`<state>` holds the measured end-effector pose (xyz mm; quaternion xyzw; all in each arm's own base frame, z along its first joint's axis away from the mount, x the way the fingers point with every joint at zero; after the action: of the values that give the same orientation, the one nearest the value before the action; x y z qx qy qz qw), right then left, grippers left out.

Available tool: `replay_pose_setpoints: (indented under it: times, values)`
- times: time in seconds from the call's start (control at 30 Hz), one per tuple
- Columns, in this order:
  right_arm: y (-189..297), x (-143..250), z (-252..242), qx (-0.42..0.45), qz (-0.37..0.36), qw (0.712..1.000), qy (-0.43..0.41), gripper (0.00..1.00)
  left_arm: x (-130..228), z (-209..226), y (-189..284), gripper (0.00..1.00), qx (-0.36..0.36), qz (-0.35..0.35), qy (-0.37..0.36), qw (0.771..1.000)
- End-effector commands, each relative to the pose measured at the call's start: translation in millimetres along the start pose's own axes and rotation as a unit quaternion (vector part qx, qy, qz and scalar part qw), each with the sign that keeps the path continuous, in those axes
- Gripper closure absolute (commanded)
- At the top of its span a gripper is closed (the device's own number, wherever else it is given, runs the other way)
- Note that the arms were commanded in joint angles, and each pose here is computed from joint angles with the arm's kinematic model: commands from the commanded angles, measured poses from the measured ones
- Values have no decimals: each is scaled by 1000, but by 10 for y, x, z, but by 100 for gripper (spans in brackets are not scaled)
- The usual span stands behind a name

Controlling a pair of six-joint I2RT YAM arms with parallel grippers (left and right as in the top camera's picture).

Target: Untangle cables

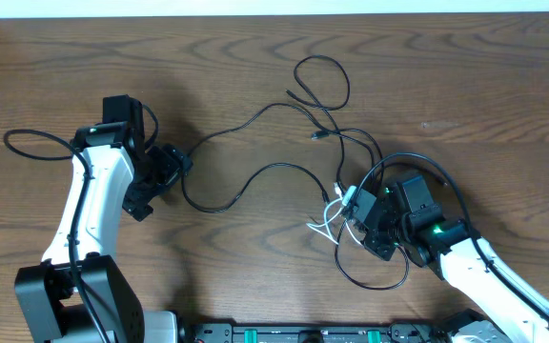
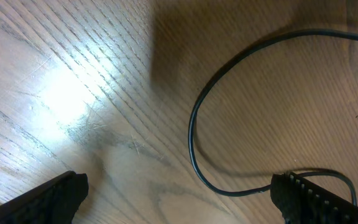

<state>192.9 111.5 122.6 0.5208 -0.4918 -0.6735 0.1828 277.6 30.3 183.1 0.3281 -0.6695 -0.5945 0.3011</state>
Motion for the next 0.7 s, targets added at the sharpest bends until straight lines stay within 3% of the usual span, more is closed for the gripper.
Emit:
replay_pose_setpoints:
  times: [0.0,0.2,0.27,0.33,0.67]
  values:
    - [7,-30,-11,-3,-10,1000,9,99,-12,8,6,1,-7,-8,5,1000]
    - [8,-37,-16,-1,-12,1000,9,98,-12,8,6,1,-7,-8,5,1000]
    - [8,-20,-4,-5,-6,1000,7,82,-12,9,6,2,-7,-7,5,1000]
    - [7,3,11,-10,1,1000,4,77,-12,8,6,1,-7,-8,5,1000]
    - [-63,93,37,-29,35,999,6,83,-12,9,6,1,-7,-8,5,1000]
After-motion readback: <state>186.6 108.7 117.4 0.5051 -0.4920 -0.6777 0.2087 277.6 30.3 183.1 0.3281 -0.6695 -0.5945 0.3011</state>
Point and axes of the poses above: each gripper's point midway between its finger pads, its own y axis back along the fingers, its own z axis along the line the jaws close on, x = y × z, the point moved 10 cm from there along y, back along the fingers, and after that the axes turned 4 degrees about y, right-handed, at the moved point
